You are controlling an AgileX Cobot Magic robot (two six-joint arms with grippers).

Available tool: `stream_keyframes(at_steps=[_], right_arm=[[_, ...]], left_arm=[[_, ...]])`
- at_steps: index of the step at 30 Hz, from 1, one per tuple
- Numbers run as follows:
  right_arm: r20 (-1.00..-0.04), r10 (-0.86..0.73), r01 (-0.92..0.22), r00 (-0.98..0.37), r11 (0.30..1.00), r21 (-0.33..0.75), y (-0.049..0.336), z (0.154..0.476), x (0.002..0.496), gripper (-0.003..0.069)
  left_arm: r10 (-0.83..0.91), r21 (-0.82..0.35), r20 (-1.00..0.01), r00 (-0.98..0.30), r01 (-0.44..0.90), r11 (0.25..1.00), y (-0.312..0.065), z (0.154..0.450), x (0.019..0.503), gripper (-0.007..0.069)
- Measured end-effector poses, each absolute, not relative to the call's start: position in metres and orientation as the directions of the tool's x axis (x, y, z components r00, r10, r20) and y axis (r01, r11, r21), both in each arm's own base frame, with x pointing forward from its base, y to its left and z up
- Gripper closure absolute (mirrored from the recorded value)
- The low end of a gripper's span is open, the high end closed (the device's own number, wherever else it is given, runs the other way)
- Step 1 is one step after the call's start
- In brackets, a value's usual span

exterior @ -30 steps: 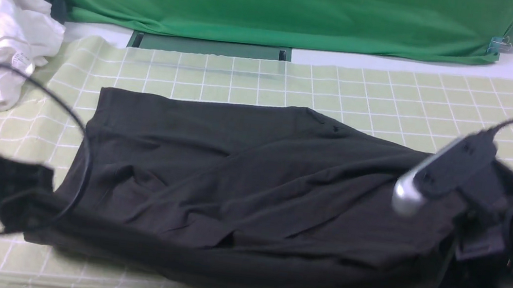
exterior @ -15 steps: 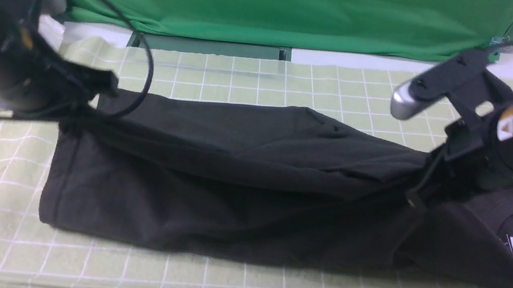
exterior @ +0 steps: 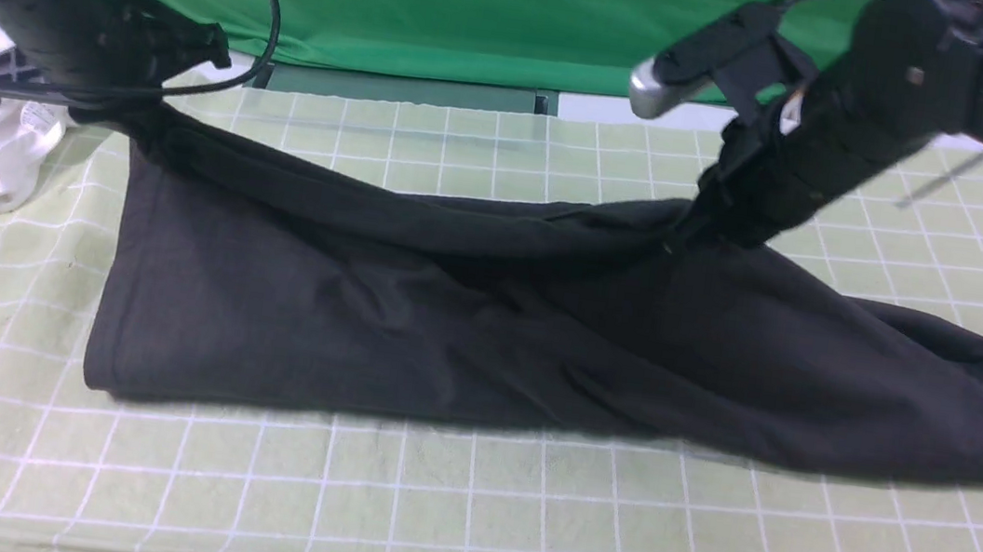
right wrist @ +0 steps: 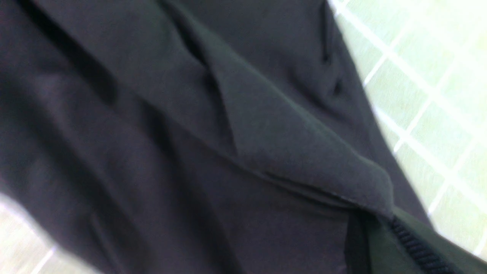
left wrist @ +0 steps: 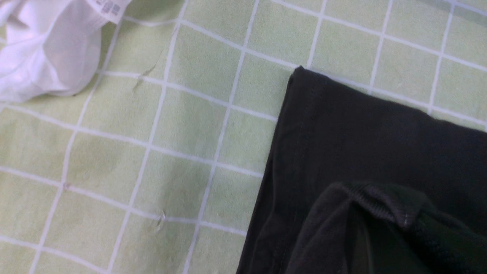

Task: Fold a long-sleeved shirt over a green coffee tablecloth.
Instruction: 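Fold the black garment in half by bringing its near edge over to the far edge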

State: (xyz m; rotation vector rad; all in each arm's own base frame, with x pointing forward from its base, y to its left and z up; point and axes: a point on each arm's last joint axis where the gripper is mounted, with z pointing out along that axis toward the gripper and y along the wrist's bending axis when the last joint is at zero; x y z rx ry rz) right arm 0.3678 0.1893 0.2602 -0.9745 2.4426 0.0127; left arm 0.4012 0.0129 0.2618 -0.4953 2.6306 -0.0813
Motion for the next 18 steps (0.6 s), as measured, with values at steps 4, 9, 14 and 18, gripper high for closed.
stream_keyframes(at_steps=[4,9,14,18], right_arm=[[-0.448,-0.624,-0.624,-0.64,0.763,-0.172,0.19,0.241,0.402,0.0646],[-0.432,-0.609,-0.604,-0.665,0.779,-0.167,0.187,0.221,0.424,0.0646],[-0.436,-0.598,-0.593,-0.673,0.788,-0.166,0.184,0.201,0.438,0.0641],[-0.438,-0.597,-0.592,-0.672,0.788,-0.166,0.186,0.192,0.441,0.0615]], left_arm=[[-0.392,-0.143,-0.391,-0.833,-0.366,0.92,0.024,0.243,0.421,0.0614],[-0.405,-0.155,-0.379,-0.832,-0.374,0.914,0.025,0.23,0.436,0.0612],[-0.426,-0.18,-0.387,-0.818,-0.386,0.905,0.025,0.216,0.445,0.0608],[-0.434,-0.184,-0.389,-0.813,-0.393,0.901,0.025,0.208,0.449,0.0567]])
